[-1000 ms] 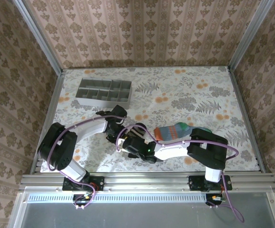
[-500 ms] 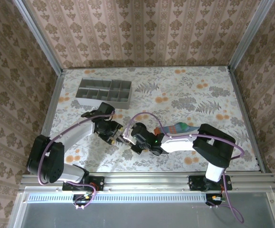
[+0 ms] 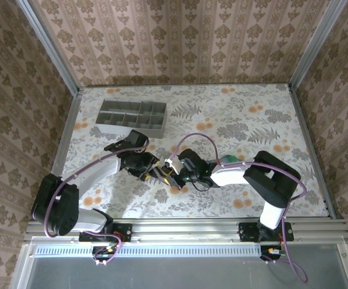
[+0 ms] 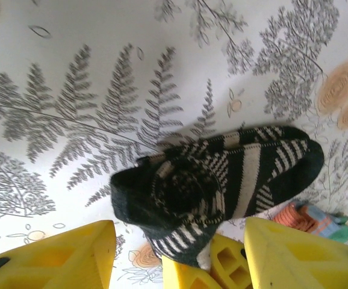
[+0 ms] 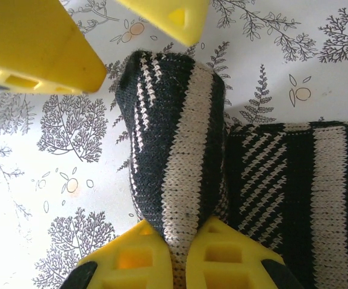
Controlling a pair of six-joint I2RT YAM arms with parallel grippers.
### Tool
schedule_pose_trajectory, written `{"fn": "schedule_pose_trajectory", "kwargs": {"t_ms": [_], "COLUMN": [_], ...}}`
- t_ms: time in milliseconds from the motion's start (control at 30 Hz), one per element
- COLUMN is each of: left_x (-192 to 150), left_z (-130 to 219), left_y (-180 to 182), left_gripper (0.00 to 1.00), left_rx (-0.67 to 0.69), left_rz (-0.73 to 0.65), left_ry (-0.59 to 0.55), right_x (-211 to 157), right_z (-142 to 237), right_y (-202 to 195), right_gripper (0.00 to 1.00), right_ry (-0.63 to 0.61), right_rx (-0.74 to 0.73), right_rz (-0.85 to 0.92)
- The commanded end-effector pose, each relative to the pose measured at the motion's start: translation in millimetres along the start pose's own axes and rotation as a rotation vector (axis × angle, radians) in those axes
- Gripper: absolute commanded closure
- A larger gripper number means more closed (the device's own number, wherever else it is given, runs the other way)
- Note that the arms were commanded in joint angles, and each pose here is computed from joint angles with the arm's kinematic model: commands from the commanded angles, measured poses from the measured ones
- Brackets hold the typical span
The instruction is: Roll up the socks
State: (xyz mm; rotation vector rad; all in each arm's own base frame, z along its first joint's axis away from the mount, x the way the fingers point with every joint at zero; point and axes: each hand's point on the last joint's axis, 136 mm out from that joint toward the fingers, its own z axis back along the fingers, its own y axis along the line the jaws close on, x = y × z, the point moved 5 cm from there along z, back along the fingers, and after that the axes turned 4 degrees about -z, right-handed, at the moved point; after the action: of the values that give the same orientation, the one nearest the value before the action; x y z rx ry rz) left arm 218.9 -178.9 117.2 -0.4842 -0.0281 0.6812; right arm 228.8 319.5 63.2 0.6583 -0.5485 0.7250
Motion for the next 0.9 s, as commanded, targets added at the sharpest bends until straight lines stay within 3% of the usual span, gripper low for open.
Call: {"fn": "schedule_pose_trajectory", "kwargs": {"t_ms": [0, 867], "left_x": [-7.2, -21.0], "left_z": [-7.4, -35.8], "left_y": [0.1, -1.9], "left_gripper": [0.43, 0.44], "left_rx": [-0.006, 0.066], "left_rz": [-0.036, -0.091], "left_ry": [0.019, 0.063], "right_x": [-134.5, -133.1], "right_z": [6.5, 12.1], "right_y": [-30.6, -56.0], "right_gripper": [1.0, 1.0], "right_ry": [0.506, 0.512], "right_rx": [-0.116, -0.042], "right_rz": [-0.243, -0.59]}}
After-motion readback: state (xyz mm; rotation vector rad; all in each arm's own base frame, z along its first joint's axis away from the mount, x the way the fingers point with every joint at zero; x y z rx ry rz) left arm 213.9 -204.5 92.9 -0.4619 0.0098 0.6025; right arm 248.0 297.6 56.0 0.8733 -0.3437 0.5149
